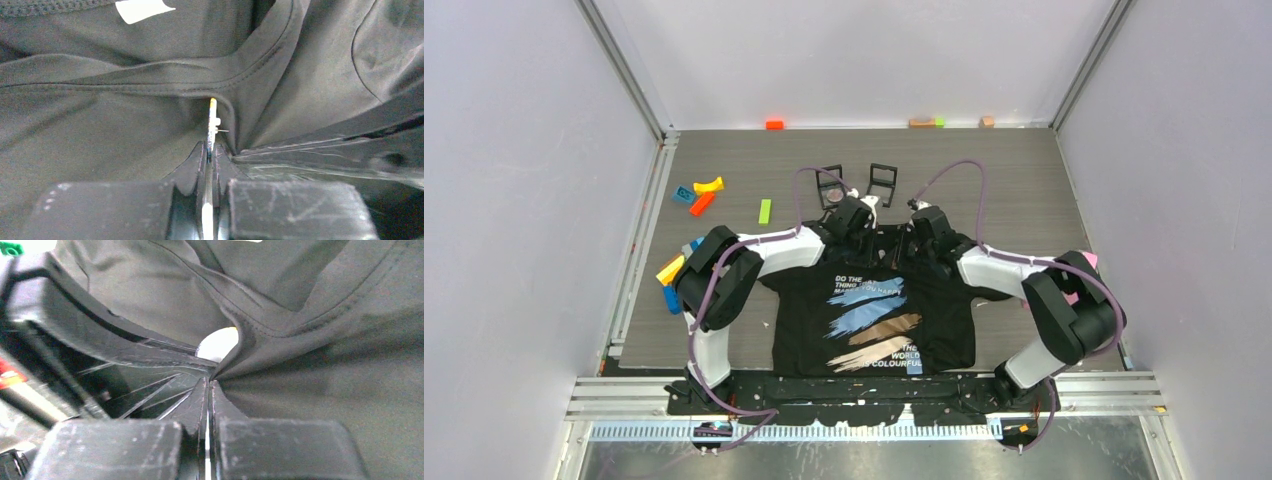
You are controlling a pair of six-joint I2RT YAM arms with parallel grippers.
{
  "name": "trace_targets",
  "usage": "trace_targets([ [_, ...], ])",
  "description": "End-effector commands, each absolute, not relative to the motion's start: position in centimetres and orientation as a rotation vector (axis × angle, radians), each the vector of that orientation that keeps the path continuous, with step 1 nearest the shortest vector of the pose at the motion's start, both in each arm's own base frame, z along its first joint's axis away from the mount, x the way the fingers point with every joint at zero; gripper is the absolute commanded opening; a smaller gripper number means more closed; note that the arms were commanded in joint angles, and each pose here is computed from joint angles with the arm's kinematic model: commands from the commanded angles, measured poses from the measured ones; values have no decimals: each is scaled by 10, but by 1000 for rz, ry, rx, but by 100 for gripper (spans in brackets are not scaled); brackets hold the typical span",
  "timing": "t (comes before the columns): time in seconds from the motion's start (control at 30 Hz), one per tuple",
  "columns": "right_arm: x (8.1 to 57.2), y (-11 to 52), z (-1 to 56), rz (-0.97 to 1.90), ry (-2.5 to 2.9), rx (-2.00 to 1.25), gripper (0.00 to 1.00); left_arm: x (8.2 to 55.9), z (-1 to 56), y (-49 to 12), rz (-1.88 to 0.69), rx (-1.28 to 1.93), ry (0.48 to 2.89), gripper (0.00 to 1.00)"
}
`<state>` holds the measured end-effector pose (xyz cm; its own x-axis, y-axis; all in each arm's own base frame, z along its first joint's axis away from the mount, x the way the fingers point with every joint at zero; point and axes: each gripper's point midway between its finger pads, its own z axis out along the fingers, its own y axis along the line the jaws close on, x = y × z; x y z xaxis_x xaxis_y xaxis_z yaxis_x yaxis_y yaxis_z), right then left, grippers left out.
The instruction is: Pin the brooch onto the clothing
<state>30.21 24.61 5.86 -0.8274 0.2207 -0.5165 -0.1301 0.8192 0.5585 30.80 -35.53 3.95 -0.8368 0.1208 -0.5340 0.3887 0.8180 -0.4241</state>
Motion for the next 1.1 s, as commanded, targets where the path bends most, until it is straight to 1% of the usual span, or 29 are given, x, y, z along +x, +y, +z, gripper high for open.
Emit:
trace_targets([
  [0.0,303,262,52,840,2412,-8,1,305,34,-360,-748,385,2520,0],
  [0.17,301,263,43,829,2435,-34,1,304,33,-362,-769,372,2515,0],
  [0.23,300,261,44,817,2433,-38,3,304,33,-363,-779,367,2514,0],
  [0.3,298,258,48,805,2425,-44,11,302,33,-363,-788,366,2519,0],
  [0.33,299,255,50,792,2418,-46,18,302,33,-364,-792,365,2520,0],
  [0.37,296,251,52,775,2413,-48,22,301,33,-363,-795,362,2520,0],
  [0.4,295,250,54,768,2410,-49,29,301,35,-363,-798,362,2517,0],
  [0.43,292,244,59,751,2402,-46,34,300,35,-363,-801,362,2517,0],
  [0.47,291,242,62,745,2393,-42,41,300,38,-362,-805,362,2512,0],
  [0.5,289,235,69,725,2375,-33,46,299,40,-362,-810,362,2508,0],
  [0.53,289,233,81,726,2339,-31,53,299,44,-362,-823,366,2496,0],
  [0.57,287,225,82,690,2336,-21,56,299,47,-363,-844,368,2486,0],
  [0.6,286,220,93,683,2310,-17,62,297,51,-365,-876,378,2473,0],
  [0.67,281,207,99,640,2300,-2,67,296,59,-369,-937,390,2438,0],
  [0.77,280,193,106,610,2274,8,69,294,67,-371,-970,401,2414,0],
  [1.07,273,180,99,595,2257,41,70,291,88,-376,-1067,417,2343,0],
])
